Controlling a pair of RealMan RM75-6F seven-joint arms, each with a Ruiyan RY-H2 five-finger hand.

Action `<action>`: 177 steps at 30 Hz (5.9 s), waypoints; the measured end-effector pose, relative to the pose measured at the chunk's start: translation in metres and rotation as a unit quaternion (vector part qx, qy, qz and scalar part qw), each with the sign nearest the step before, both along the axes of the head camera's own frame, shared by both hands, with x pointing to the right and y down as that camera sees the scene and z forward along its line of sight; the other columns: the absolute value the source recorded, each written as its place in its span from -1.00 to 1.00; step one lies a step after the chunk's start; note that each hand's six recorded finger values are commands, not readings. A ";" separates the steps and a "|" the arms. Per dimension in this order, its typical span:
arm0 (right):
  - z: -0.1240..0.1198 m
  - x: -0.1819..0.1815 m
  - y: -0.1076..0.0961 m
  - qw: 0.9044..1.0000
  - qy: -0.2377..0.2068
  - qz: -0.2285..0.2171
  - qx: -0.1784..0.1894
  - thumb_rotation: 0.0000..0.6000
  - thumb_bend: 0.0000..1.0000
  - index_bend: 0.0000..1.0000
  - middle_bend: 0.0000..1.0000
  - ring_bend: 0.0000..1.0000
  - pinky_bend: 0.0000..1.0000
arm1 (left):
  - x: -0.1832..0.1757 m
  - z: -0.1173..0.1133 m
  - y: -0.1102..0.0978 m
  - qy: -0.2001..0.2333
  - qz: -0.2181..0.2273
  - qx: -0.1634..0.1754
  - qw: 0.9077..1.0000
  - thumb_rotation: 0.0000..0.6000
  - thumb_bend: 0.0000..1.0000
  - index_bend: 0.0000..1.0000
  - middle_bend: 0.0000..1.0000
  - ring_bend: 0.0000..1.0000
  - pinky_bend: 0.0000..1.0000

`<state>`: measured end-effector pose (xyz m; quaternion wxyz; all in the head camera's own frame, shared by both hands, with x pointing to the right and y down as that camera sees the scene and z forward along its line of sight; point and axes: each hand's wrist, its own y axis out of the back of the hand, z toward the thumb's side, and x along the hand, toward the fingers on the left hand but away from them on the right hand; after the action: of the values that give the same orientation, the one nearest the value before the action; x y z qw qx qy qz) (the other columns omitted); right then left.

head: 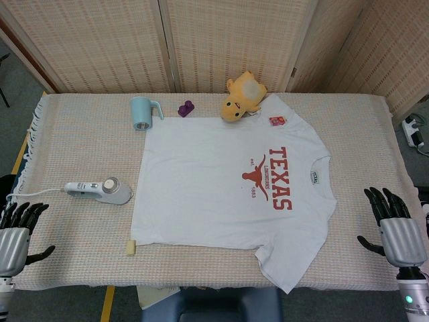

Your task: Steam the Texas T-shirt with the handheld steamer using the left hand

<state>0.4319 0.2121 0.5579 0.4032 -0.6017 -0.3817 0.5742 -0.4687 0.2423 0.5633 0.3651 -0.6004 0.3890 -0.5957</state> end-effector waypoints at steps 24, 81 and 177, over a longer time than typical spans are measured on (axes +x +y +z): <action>-0.025 0.002 -0.023 0.999 0.023 -0.003 0.043 1.00 -1.00 -1.00 -0.83 -0.95 -0.80 | 0.018 0.014 -0.035 0.040 0.009 0.016 0.999 1.00 -0.74 -0.50 -0.50 -0.68 -0.85; -0.042 0.009 -0.021 0.999 0.009 0.021 0.047 1.00 -1.00 -1.00 -0.83 -0.94 -0.78 | 0.045 0.170 -0.127 -0.032 -0.020 -0.044 0.998 1.00 -0.20 0.18 0.19 -0.11 -0.41; 0.151 -0.091 0.027 0.947 -0.107 -0.148 -0.266 0.83 1.00 -1.00 -0.84 -1.00 -0.98 | 0.177 0.196 -0.207 0.076 -0.020 0.032 0.996 1.00 -0.28 0.87 1.00 0.66 0.48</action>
<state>0.3411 0.2395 0.7086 0.2659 -0.7945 -0.1629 0.5211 -0.2912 0.0350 0.7597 0.3410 -0.6243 0.4465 -0.5428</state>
